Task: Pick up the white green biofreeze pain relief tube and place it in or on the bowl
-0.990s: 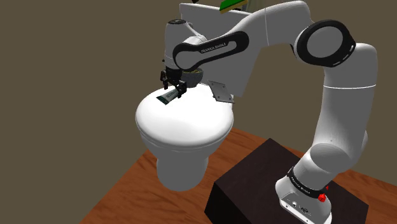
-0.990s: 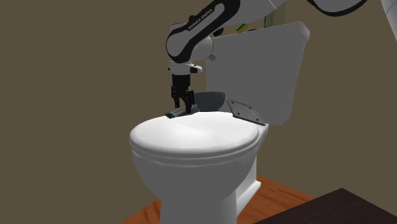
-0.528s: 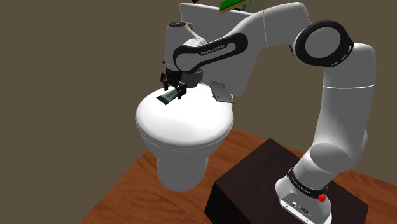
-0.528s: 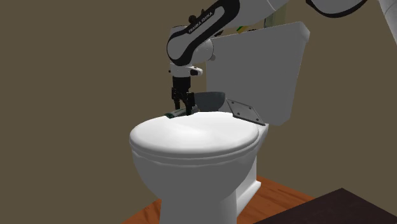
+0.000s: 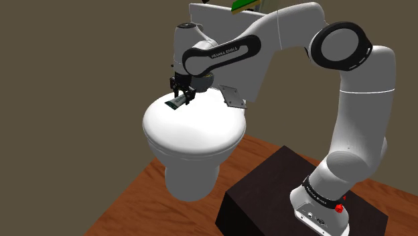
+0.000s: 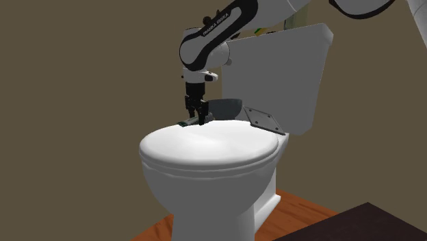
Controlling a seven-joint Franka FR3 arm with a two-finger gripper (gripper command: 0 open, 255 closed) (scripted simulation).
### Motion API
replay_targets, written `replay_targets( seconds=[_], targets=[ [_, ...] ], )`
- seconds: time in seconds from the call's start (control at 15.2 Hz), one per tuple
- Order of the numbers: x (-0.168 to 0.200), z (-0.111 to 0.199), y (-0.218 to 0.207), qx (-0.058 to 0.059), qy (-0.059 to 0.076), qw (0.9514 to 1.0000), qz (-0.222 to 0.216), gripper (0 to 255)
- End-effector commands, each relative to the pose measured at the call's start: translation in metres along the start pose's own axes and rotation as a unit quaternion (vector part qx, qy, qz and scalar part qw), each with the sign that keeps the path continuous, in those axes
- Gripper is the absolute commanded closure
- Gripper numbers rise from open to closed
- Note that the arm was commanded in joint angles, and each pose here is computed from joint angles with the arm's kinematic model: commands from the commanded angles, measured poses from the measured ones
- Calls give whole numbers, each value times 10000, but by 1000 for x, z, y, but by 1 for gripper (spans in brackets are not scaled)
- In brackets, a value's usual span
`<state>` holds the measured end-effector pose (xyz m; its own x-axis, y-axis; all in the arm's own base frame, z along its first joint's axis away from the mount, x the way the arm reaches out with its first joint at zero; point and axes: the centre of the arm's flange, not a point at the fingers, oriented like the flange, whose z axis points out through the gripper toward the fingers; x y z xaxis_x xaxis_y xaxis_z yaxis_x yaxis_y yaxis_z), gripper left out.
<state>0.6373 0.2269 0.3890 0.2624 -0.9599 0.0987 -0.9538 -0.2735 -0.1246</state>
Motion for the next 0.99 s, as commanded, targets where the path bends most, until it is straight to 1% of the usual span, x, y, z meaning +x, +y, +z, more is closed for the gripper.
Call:
replay_targets(
  seconds=[0.0,0.13,0.92],
  targets=[
    [0,0,0,1,0,10000,0,255],
    [0,0,0,2,0,10000,0,255],
    [6,-63,-8,2,0,10000,0,255]
  ],
)
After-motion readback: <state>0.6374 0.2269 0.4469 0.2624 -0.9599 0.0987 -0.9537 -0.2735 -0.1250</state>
